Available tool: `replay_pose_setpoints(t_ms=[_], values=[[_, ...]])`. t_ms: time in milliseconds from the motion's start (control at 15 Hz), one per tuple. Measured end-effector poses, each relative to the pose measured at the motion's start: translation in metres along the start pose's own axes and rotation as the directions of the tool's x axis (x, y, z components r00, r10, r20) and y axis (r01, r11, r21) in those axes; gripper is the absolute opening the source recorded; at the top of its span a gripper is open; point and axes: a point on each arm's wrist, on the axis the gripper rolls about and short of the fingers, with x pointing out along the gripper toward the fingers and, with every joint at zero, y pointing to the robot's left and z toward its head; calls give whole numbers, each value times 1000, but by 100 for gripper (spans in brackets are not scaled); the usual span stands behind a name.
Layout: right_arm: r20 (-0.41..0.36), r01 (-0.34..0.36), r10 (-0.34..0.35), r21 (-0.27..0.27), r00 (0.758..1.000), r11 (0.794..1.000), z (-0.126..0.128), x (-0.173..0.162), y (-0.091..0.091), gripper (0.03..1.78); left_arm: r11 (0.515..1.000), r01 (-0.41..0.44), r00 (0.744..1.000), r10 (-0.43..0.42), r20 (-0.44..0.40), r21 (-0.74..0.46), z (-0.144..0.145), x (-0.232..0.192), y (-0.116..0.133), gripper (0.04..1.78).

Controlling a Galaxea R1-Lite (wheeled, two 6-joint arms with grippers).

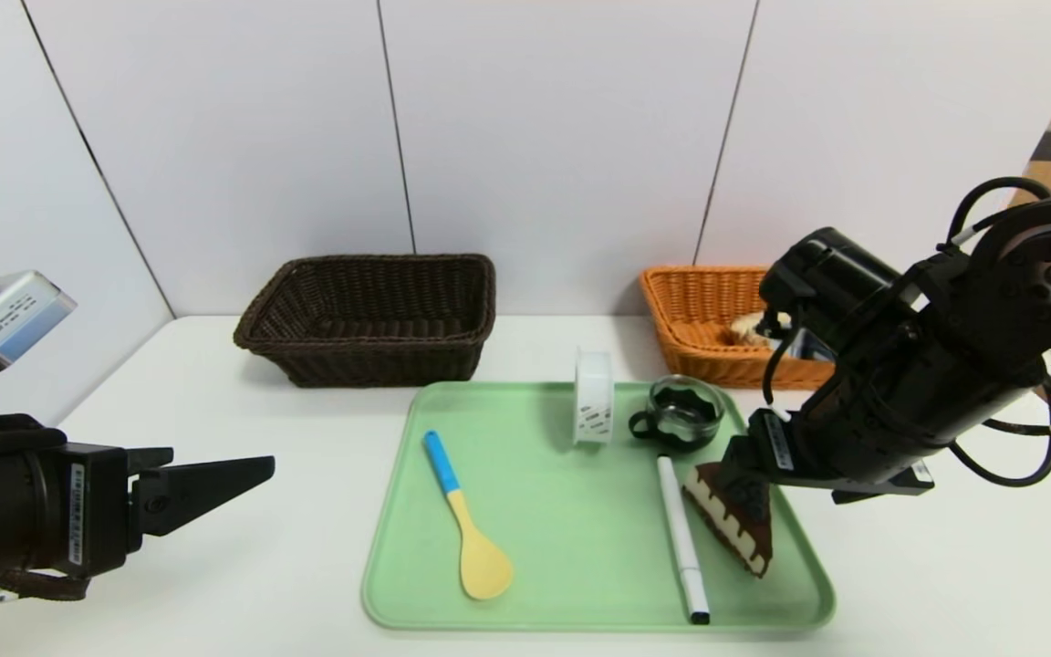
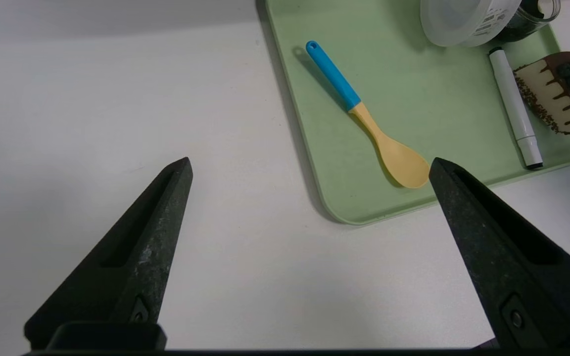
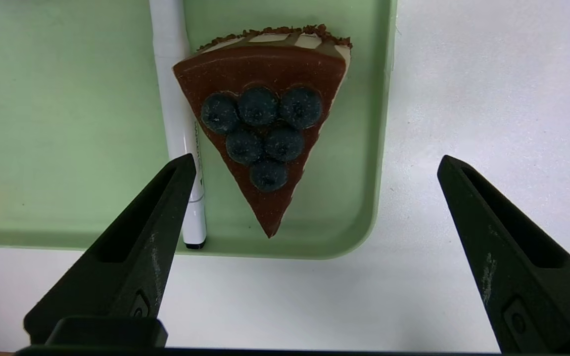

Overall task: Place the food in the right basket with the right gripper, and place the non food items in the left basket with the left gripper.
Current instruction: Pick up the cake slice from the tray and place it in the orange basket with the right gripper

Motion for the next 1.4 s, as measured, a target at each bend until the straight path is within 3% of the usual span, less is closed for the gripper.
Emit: replay_pose_setpoints(t_ms=[400, 933, 1200, 1400], values=[[-28, 5, -7, -48, 1000, 999, -4, 9, 13, 169, 1000, -2, 1000, 2, -5, -1, -3, 0, 1, 169], [-61, 59, -62, -60, 996, 996, -1, 31, 19, 169, 1000, -1, 1000, 1, -2, 0, -3, -1, 1, 169], [-63, 58, -61, -61, 996, 996, 3, 40, 23, 107, 1000, -2, 1000, 2, -9, 1, -5, -1, 1, 169], [-72, 63, -67, -60, 995, 996, 4, 44, 23, 76, 1000, -2, 1000, 2, -9, 1, -5, -1, 1, 169]])
